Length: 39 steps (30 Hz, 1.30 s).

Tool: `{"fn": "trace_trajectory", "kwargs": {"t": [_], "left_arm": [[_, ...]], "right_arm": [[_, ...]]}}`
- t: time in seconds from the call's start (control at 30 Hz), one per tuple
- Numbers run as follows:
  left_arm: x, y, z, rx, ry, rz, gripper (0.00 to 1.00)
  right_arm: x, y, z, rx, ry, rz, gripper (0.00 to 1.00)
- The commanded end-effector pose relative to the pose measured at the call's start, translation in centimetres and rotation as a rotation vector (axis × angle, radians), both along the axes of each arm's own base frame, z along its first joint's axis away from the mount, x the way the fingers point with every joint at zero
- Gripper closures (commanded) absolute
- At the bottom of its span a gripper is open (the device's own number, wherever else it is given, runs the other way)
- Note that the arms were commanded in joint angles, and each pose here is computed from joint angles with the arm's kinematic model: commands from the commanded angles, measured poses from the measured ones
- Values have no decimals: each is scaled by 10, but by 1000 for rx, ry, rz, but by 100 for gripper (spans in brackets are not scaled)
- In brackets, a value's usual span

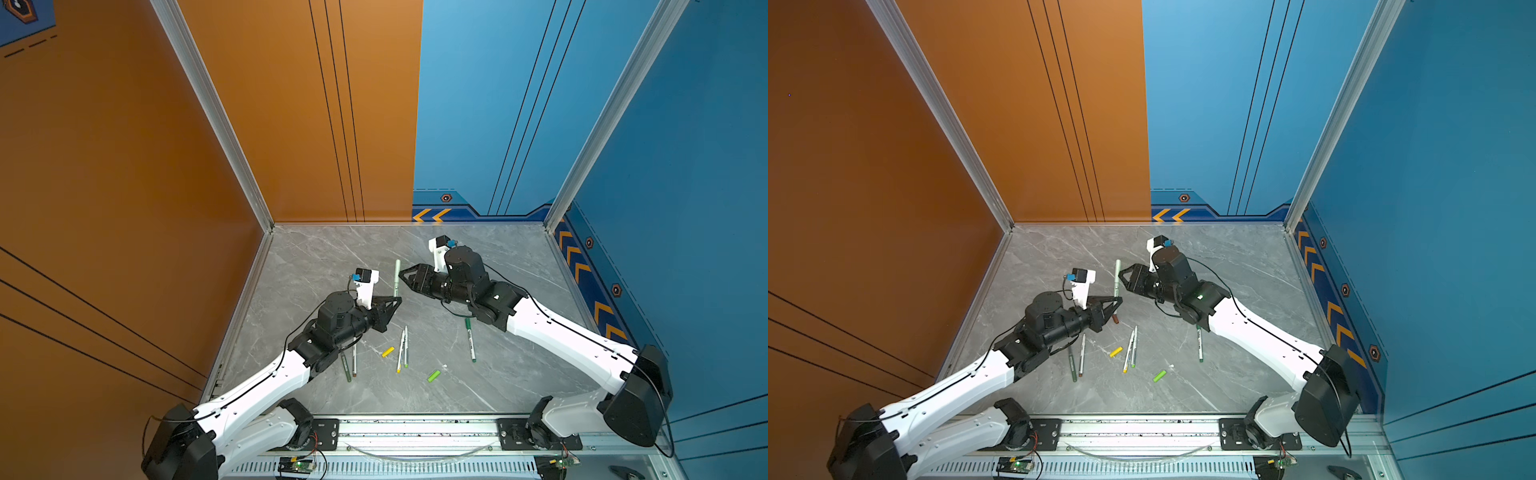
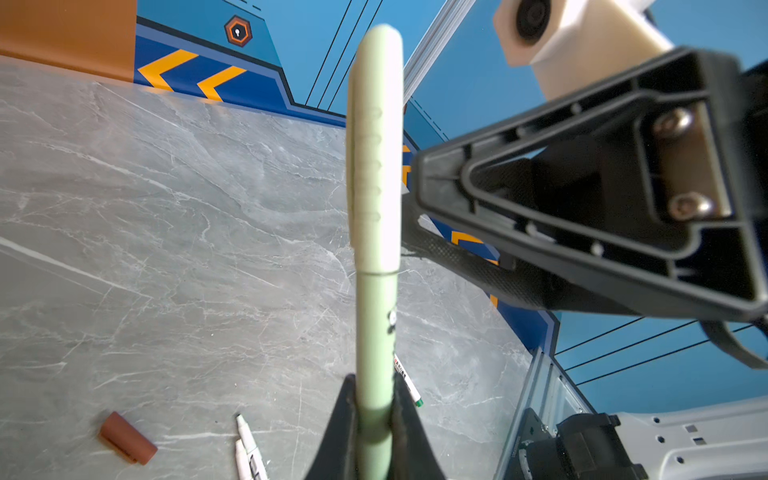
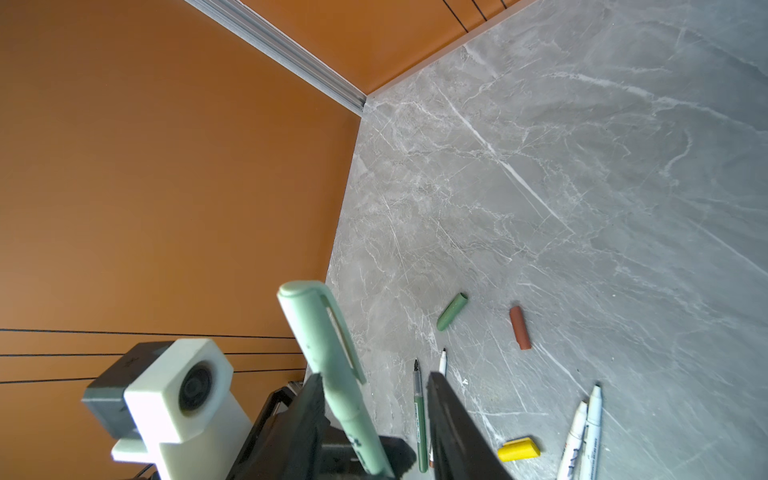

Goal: Insert the pens into the pen caps
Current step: 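Take the capped light green pen with the right gripper while the left gripper opens, then set the capped pen down with the right gripper while the left gripper reaches away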

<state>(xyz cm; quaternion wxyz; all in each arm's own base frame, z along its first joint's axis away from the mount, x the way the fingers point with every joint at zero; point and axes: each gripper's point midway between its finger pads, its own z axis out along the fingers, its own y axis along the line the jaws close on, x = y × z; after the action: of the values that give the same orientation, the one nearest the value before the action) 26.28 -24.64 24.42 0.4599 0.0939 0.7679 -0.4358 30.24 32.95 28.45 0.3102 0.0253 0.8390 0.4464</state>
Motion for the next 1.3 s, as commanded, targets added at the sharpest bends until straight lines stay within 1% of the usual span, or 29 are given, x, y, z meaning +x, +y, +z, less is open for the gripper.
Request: {"fn": "trace_trajectory", "kwargs": {"t": [0.0, 0.13, 0.37, 0.47, 0.63, 0.73, 0.87, 1.1, 1.13, 1.2, 1.27], "left_arm": [[-4, 1, 19, -74, -11, 12, 100], [-8, -3, 25, -95, 0, -1, 100], [-18, -8, 25, -83, 20, -32, 100], [-21, -7, 29, -87, 17, -33, 100], [-25, -3, 34, -93, 20, -22, 100], [-28, -4, 37, -103, 22, -37, 100], [-33, -5, 36, -88, 41, -58, 100], [-46, -3, 31, -71, 64, -102, 100], [-47, -2, 29, -67, 67, -99, 96], [-49, 1, 23, -57, 74, -93, 84], [-52, 3, 18, -48, 76, -95, 66]], "right_arm": [[-14, -2, -5, -48, 0, 31, 57], [-28, 12, -4, -58, -21, 65, 57], [-38, 24, 1, -64, -62, 75, 57], [-41, 27, -2, -74, -63, 64, 63], [-45, 27, -2, -95, -79, 42, 77], [-46, 26, -4, -104, -80, 31, 81], [-40, 24, -9, -126, -81, 1, 88], [-24, 18, -11, -147, -104, -77, 93], [-22, 16, -12, -152, -106, -92, 93], [-18, 10, -13, -157, -107, -128, 95], [-15, 2, -15, -160, -102, -164, 96]]}}
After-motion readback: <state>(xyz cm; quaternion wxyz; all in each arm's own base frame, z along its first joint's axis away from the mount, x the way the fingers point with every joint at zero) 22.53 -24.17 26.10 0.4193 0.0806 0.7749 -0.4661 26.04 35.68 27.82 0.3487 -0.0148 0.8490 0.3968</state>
